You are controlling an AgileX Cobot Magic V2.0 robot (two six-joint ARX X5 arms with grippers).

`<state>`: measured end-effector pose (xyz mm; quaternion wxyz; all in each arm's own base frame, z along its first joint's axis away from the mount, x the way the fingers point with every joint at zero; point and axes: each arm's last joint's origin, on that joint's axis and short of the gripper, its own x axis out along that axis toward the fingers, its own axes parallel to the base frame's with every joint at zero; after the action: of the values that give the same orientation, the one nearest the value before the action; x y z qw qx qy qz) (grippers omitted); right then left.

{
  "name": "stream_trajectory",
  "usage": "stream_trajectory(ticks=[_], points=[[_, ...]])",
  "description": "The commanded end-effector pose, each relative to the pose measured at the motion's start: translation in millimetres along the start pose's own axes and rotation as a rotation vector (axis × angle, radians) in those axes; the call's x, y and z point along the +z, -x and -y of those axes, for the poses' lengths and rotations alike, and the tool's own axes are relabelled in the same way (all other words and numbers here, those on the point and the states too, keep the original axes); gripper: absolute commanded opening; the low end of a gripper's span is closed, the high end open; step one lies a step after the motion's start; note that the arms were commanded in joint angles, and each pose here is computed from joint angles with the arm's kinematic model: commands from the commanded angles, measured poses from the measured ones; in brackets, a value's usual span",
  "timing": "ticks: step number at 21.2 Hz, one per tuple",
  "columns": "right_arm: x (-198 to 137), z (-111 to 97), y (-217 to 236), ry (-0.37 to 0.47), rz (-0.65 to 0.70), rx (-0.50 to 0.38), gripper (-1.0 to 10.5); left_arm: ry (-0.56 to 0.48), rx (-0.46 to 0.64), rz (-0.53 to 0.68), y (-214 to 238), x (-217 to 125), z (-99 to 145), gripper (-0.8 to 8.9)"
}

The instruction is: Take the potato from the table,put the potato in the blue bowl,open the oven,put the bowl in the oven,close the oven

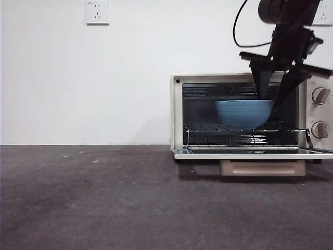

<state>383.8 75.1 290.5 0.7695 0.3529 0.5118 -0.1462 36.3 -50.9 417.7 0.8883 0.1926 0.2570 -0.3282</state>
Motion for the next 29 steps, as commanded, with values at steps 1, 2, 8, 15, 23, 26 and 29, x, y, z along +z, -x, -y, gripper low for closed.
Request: stream_trajectory(ticks=[1,2,8,15,23,26,29], points=[[0,-2,17,0.043,0.035,0.039,1.6,-0.001,-0.001,0.003,0,0,0,-0.06],[0,-3,23,0.061,0.049,0.052,1.6,-0.001,-0.001,0.003,0,0,0,-0.06],[-8,2,88,0.263,0.156,0.17,1.6,-0.002,-0.001,0.002,0,0,0,-0.06],[-43,36,201,0.686,0.39,0.284,1.6,-0.018,0.078,-0.008,-8,5,2,-0.08],[-81,88,267,0.898,0.523,0.223,1.5,0.039,-0.03,0.103,-30,36,15,-0.08],[-93,105,283,0.929,0.557,0.199,0.6,0.045,-0.069,0.085,-53,51,23,-0.08],[-104,119,296,0.961,0.582,0.201,0.6,0.063,-0.138,0.034,-87,66,31,-0.08]])
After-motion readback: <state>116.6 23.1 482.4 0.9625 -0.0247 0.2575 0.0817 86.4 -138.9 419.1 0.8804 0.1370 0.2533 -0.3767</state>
